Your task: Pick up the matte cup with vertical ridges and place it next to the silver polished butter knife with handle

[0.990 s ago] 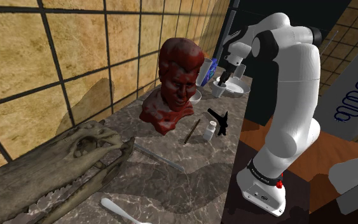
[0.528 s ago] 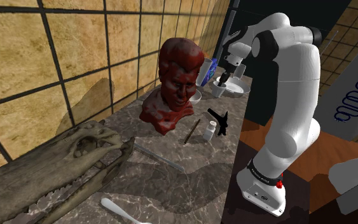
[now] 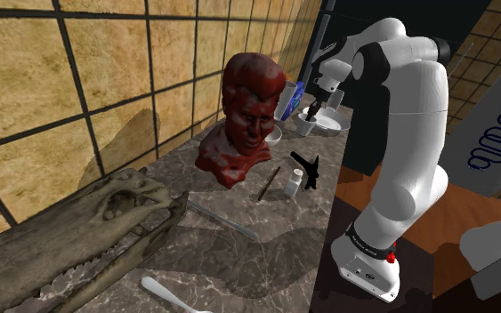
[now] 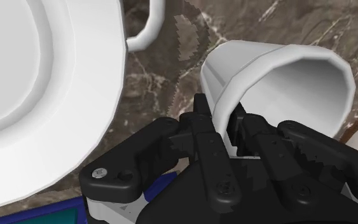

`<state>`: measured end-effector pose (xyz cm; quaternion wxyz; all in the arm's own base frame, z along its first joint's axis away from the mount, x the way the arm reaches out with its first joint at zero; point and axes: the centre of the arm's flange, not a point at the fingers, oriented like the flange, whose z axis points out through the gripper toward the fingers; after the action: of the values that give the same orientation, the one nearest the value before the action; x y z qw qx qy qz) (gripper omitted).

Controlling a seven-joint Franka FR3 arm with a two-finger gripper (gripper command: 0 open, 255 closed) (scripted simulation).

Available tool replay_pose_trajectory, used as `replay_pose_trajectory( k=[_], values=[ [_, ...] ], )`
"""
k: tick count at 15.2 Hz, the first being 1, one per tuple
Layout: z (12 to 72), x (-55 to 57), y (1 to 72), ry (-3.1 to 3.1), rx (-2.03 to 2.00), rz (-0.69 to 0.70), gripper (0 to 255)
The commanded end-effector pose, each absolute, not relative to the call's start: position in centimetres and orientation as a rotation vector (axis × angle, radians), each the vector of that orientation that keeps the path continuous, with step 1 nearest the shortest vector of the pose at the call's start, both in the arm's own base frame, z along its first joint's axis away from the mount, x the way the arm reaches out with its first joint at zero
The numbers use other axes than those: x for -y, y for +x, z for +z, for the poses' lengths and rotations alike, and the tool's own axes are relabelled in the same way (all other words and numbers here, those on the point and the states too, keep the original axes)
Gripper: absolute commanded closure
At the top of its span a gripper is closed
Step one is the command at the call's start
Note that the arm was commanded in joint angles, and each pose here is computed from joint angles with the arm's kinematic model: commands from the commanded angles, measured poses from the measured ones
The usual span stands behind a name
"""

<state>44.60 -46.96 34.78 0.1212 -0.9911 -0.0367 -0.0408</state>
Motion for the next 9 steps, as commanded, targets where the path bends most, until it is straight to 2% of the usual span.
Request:
replay_pose_trajectory(
  k=[1,9],
  values=[
    [34.8,46.9,44.6,-2.894,0.107,-0.119,255],
    [39.0,46.9,44.6,-2.894,0.107,-0.119,255]
  ],
)
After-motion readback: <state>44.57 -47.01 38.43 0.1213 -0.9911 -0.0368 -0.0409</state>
